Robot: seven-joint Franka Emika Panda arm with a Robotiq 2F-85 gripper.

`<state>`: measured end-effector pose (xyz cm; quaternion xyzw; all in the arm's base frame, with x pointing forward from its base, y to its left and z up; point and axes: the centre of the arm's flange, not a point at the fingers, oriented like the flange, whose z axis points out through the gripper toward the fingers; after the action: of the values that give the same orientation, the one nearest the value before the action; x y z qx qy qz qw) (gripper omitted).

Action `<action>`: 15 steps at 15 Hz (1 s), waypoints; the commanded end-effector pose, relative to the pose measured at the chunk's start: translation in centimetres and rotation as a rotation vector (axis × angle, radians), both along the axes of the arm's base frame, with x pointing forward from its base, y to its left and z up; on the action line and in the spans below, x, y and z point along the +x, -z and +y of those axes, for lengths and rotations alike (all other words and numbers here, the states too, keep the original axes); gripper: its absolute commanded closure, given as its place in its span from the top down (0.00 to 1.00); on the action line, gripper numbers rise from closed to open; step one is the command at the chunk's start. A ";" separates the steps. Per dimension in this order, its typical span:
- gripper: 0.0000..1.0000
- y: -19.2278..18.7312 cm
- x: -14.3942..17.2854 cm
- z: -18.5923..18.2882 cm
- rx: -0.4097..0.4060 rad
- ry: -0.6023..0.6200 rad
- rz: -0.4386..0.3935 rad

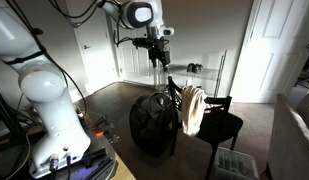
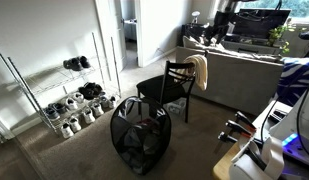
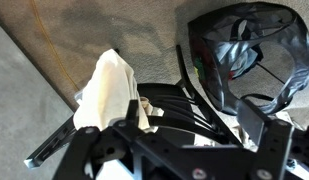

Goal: Move the shirt from the chair to the laundry basket

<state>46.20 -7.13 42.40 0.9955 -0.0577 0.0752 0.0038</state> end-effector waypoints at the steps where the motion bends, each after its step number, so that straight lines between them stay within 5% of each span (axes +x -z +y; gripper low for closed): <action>1: 1.00 2.9 4.9 0.1 0.009 0.096 -0.004; 11: 1.00 4.3 8.5 -5.0 -0.249 0.411 -0.047; 15: 1.00 4.1 8.1 -5.8 -0.241 0.397 -0.043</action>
<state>54.34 -12.94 38.27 0.9551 -0.2431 0.1005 0.1362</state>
